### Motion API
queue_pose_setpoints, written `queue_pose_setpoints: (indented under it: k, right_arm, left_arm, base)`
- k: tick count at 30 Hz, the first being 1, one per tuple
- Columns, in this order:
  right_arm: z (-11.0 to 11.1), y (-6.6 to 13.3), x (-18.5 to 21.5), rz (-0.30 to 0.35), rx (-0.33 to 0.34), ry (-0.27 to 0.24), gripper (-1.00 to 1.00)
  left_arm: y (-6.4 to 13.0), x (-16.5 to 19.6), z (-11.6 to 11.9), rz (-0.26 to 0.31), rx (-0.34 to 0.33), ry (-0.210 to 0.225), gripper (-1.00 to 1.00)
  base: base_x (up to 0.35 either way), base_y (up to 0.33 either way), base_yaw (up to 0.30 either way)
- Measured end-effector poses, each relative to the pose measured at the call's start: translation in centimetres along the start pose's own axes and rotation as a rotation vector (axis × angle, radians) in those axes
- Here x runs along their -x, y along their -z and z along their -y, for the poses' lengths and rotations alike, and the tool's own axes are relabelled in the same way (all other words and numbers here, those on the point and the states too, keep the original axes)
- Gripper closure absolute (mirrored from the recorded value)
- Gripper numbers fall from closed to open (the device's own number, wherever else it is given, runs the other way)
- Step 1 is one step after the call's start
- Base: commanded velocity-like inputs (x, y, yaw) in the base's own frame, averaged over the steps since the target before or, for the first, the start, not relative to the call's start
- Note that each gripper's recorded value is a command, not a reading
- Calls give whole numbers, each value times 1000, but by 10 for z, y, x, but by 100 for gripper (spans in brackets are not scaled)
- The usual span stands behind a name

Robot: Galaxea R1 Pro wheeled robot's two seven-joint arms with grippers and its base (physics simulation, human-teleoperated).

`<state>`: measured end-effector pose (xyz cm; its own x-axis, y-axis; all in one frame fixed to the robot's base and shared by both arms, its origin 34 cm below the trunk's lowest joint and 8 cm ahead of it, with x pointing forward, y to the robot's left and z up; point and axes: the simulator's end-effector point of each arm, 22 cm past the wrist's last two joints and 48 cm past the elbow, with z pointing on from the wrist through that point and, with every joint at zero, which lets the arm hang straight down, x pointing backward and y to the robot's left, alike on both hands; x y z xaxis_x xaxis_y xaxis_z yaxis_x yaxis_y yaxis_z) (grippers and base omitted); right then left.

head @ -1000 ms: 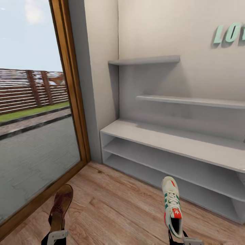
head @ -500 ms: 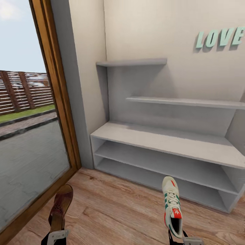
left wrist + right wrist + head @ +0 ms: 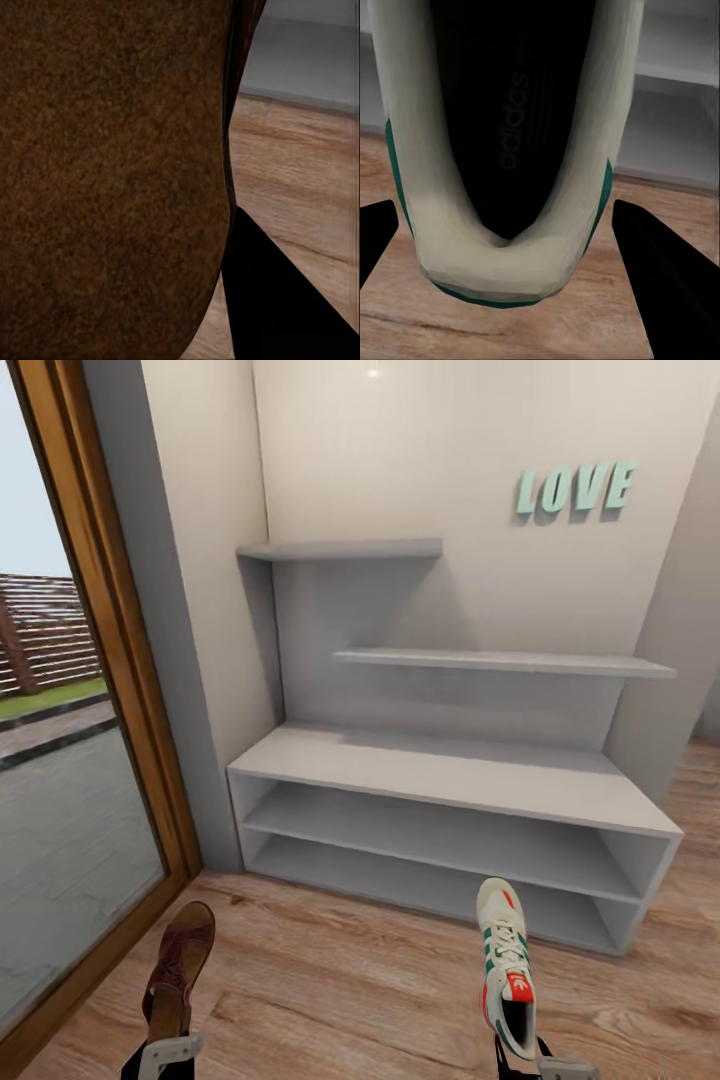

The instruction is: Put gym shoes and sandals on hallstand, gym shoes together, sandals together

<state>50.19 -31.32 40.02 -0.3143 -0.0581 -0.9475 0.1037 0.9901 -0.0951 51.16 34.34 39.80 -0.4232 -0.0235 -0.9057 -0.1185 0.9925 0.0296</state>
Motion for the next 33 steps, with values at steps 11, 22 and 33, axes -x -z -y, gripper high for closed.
queue_pose_setpoints:
  k: [11, 22, 33]
  right_arm:
    - [0, -1, 4, 9, 0, -1, 100]
    - [0, -1, 8, 17, 0, -3, 100]
    - [-21, 4, 6, 18, 18, -29, 100]
  left_arm:
    - [0, 5, 0, 11, 1, 2, 100]
    - [0, 8, 0, 17, 0, 2, 100]
    - [-3, 17, 10, 40, -5, 23, 100]
  base:
    - [35, 107, -254]
    - [33, 106, -166]
    - [0, 1, -3]
